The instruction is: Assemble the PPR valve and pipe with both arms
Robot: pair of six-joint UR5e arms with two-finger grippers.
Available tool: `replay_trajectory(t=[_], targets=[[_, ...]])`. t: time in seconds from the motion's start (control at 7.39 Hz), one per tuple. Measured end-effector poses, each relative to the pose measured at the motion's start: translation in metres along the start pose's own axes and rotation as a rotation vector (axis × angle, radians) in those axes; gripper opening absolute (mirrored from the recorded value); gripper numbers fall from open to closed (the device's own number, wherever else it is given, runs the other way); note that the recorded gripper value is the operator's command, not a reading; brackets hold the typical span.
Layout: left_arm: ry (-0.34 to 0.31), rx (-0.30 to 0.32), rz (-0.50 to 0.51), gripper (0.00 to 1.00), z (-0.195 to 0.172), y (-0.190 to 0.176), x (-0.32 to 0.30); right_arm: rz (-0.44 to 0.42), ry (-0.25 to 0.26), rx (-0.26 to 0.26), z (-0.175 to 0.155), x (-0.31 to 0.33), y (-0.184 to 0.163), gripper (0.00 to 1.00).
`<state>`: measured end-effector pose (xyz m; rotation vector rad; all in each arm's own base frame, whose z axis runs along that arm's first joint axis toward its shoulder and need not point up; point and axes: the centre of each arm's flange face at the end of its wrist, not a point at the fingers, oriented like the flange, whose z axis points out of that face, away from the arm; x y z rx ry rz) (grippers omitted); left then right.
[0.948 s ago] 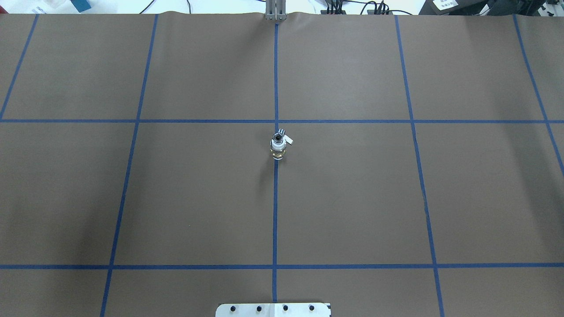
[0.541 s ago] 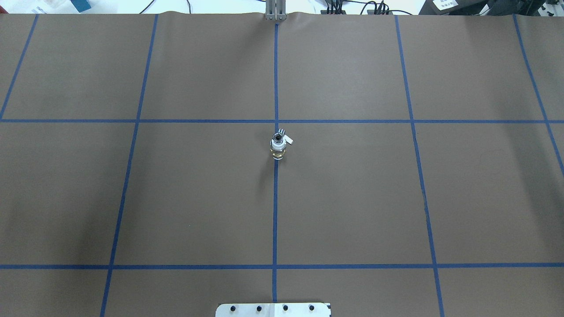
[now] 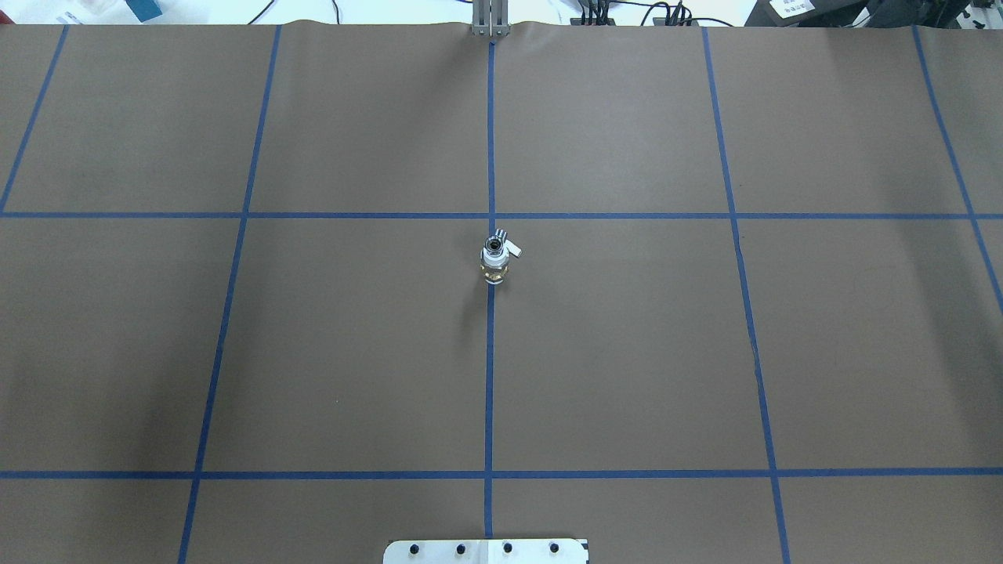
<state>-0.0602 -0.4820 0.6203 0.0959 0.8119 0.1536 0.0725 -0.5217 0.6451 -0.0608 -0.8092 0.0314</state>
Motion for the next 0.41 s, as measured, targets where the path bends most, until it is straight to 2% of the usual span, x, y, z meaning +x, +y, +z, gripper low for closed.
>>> replay_trajectory(t=[0.41], targets=[[0.000, 0.000, -0.001, 1.00, 0.0000, -0.0006, 0.0004, -0.001, 0.001, 0.002, -0.0012, -0.0011, -0.0007, 1.00]])
